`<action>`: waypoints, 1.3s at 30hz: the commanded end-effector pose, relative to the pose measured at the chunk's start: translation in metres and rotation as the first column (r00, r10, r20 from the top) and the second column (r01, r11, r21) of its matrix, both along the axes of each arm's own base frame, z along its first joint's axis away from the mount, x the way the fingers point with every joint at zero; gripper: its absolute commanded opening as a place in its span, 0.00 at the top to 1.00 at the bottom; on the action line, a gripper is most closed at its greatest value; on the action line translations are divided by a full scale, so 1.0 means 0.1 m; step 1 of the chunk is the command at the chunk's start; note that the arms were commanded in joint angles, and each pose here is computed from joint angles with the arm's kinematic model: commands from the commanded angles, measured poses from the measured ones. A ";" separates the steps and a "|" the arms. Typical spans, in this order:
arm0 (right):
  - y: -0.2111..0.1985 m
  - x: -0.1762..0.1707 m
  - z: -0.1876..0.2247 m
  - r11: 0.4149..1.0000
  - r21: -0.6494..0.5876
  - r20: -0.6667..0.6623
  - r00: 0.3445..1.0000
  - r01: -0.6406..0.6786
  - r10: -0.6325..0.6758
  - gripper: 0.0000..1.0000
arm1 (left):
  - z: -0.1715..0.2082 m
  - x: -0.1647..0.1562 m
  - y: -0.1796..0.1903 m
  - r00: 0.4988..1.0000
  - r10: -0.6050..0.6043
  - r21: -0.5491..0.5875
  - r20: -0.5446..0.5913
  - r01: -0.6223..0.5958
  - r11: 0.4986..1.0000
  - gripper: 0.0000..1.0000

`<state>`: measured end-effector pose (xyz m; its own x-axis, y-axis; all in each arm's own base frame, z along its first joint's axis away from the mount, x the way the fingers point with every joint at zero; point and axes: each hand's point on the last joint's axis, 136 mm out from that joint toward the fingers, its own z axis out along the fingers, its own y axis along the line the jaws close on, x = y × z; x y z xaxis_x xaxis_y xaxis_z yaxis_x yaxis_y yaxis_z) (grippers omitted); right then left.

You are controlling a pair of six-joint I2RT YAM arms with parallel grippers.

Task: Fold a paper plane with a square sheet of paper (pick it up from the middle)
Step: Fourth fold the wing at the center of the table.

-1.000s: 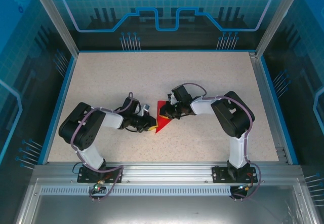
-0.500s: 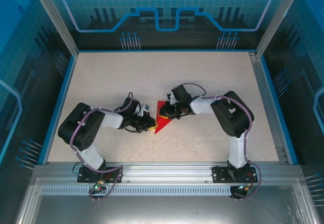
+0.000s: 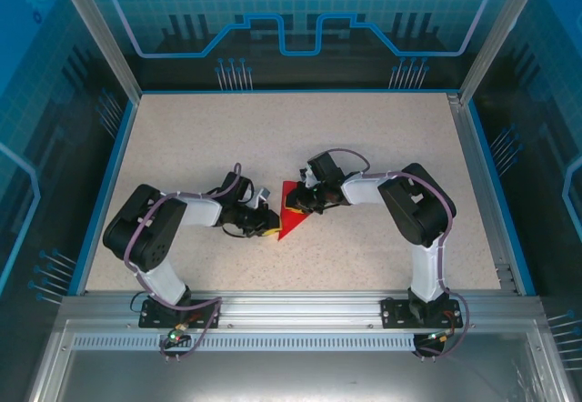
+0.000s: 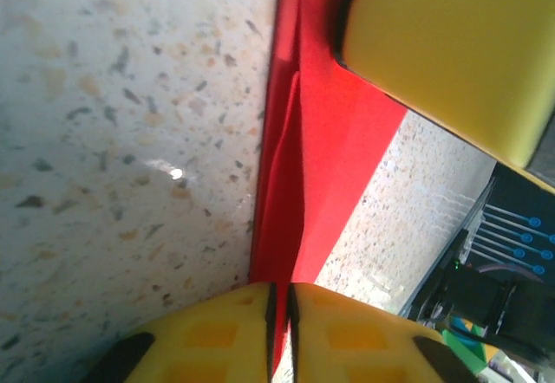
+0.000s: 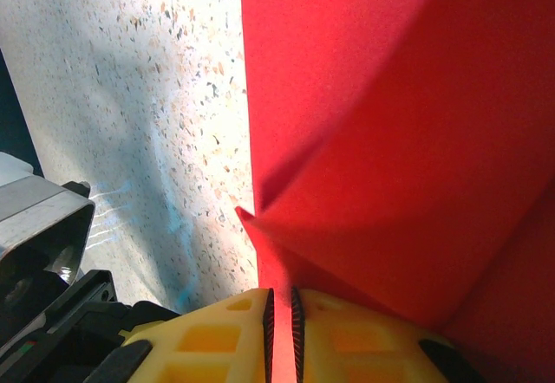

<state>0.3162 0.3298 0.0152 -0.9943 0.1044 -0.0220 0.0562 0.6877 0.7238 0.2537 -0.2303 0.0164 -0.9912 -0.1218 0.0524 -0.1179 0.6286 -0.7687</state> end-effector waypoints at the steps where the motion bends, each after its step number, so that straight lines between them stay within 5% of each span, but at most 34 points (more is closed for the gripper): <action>1: -0.18 -0.16 -0.36 0.994 -0.110 -0.091 0.996 0.007 -0.018 0.83 | -0.18 -0.33 0.12 0.989 -0.029 0.067 -0.142 0.039 0.997 0.83; 16: -0.21 -0.18 -0.39 0.992 -0.125 -0.100 0.995 0.009 -0.021 0.83 | -0.21 -0.40 0.09 0.982 -0.102 0.150 -0.160 0.126 0.981 0.77; 26: -0.22 -0.20 -0.40 0.991 -0.132 -0.100 0.995 0.002 -0.016 0.83 | -0.26 -0.43 0.12 0.981 -0.090 0.200 -0.169 0.124 0.972 0.92; 39: -0.28 -0.25 -0.47 0.984 -0.177 -0.109 0.994 -0.002 -0.018 0.83 | -0.25 -0.73 0.06 0.950 -0.217 0.177 -0.225 0.259 0.949 0.94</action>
